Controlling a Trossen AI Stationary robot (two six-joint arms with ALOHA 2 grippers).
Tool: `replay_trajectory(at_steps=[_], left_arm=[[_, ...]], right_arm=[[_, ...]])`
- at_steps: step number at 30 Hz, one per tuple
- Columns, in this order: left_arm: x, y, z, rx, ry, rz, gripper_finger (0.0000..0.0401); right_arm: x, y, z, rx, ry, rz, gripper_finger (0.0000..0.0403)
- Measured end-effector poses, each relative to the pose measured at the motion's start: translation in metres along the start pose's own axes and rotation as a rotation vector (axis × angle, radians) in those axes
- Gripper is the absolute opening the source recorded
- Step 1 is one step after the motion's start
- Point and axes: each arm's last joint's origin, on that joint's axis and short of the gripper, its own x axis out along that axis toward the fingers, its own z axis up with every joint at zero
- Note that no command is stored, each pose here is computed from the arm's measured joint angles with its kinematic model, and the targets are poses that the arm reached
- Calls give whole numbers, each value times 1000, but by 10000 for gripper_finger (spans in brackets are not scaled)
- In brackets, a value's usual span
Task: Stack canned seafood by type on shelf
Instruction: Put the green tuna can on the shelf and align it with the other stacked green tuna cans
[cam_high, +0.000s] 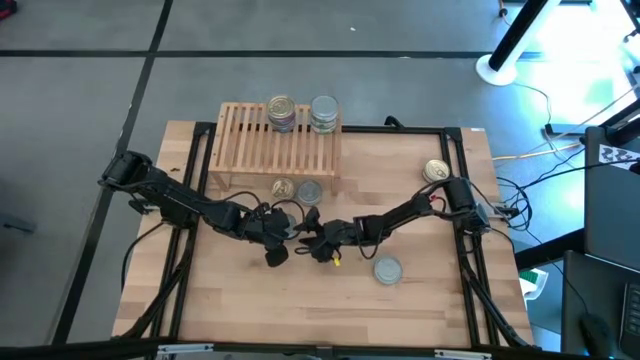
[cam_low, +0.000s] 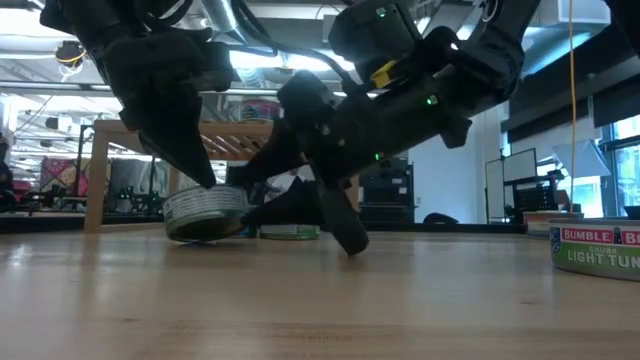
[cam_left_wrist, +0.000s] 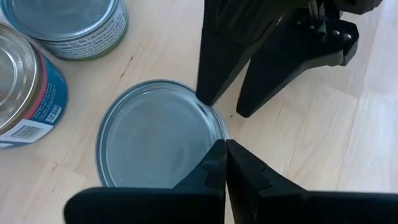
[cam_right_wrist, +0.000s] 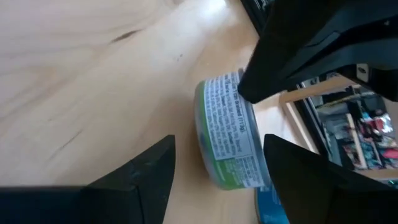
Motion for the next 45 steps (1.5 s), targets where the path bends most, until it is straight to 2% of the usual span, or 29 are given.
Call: replay_trajectory(at_steps=[12, 18, 33, 38, 45], left_arm=[[0, 0, 0, -3, 0, 0, 1], [0, -1, 1, -9, -11, -9, 1], [0, -4, 5, -26, -46, -38, 1], [-1, -6, 7, -37, -72, -59, 1], [-1, -7, 9, -17, -89, -73, 1]], right_arm=[[0, -2, 0, 0, 15, -51, 243], [0, -3, 0, -43, 14, -52, 243], [0, -3, 0, -45, 8, -48, 242], [0, -2, 0, -45, 10, -45, 216], [0, -2, 0, -48, 12, -42, 146]])
